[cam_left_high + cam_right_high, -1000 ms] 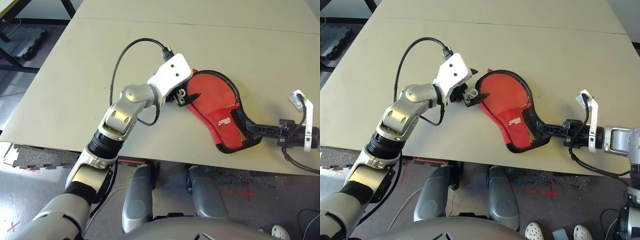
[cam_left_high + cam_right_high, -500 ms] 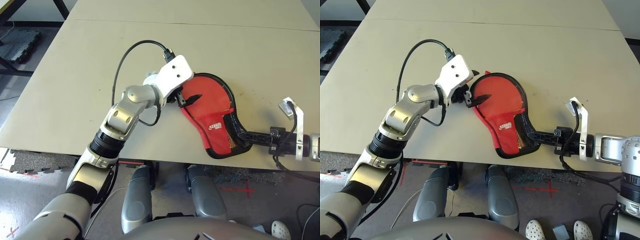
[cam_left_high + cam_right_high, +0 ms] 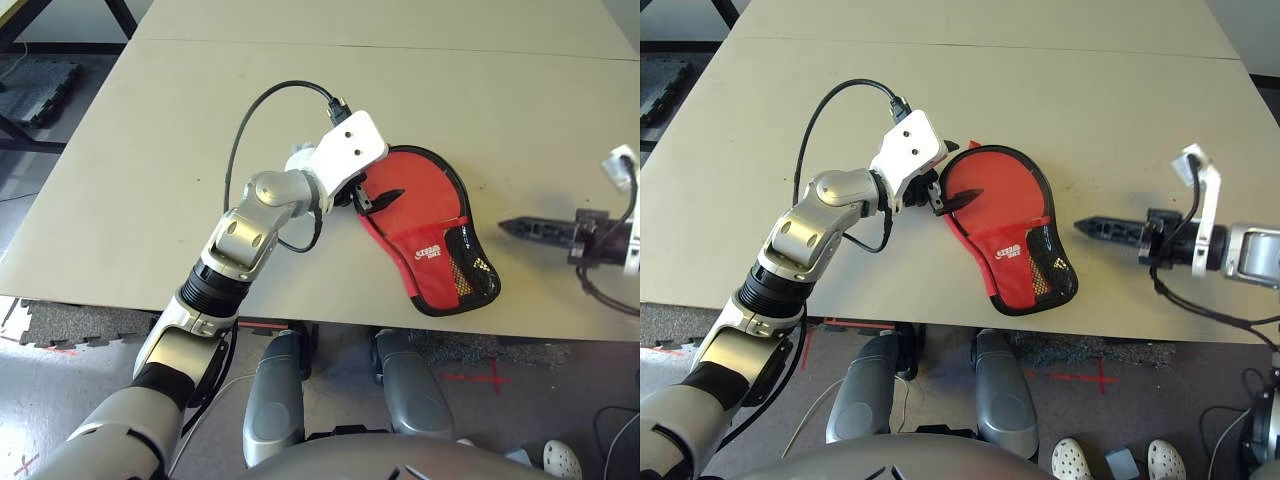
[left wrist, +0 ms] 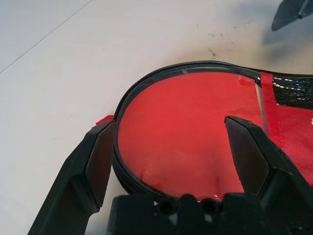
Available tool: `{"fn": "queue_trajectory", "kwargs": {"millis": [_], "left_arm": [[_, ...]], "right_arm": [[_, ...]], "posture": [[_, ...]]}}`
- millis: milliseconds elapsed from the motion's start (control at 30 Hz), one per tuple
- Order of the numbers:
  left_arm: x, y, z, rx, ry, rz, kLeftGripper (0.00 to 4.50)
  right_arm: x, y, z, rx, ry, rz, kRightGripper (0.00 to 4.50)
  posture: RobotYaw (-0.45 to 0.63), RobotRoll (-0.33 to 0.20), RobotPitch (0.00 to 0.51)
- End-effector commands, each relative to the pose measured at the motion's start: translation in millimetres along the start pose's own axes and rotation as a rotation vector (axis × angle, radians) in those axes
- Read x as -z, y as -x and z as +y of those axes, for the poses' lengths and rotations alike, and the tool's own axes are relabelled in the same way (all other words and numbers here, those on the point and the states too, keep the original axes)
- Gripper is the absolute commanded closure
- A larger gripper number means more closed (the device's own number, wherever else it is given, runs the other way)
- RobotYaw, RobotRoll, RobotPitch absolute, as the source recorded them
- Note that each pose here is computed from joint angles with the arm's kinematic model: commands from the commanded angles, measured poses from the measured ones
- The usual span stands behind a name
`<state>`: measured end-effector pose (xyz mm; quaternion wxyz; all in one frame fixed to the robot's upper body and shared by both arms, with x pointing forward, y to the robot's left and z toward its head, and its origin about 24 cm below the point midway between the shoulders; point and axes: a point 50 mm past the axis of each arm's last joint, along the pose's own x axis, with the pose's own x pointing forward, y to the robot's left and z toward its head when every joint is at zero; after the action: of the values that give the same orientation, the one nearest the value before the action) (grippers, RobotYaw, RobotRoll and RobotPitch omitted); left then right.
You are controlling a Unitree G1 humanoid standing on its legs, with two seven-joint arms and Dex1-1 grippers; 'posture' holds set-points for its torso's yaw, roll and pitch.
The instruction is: Store the ping-pong paddle in its case and zip it.
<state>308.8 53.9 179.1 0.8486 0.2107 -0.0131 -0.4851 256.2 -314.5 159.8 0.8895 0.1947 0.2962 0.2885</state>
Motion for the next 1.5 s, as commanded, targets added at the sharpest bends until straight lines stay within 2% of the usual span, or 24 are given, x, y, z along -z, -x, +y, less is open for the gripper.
{"fn": "queue_trajectory", "kwargs": {"millis": [33,300,533,700,1000,1133,1267,1500], "left_arm": [[0,0,-1,0.006,-0.003,0.0,0.0],[0,0,1,0.023,-0.003,-0.007,0.0],[-5,2,9,0.001,-0.008,-0.02,0.0],[-4,12,19,-0.059,0.001,-0.002,0.0],[-9,41,40,-0.153,0.022,0.032,0.0],[-5,63,52,-0.201,0.007,0.095,0.0],[1,73,55,-0.221,0.027,0.129,0.0],[13,76,50,-0.208,0.075,0.174,0.0]], "right_arm": [[-7,2,-14,0.075,0.074,-0.04,0.05],[-41,-10,-17,0.076,0.361,-0.183,0.05],[-60,-34,-15,0.046,0.643,-0.144,0.05],[-68,-65,-4,-0.079,0.715,-0.098,0.05],[-58,-108,16,-0.264,0.78,0.014,0.05],[-49,-123,19,-0.303,0.818,0.073,0.05],[-37,-131,16,-0.311,0.835,0.14,0.05],[-24,-135,8,-0.294,0.842,0.198,0.05]], "posture": [[-0.09,0.0,0.248],[-0.11,0.0,0.226],[-0.09,0.0,0.223],[-0.05,0.0,0.227],[0.0,0.0,0.242],[0.03,0.0,0.251],[0.04,0.0,0.254],[0.05,0.0,0.256]]}}
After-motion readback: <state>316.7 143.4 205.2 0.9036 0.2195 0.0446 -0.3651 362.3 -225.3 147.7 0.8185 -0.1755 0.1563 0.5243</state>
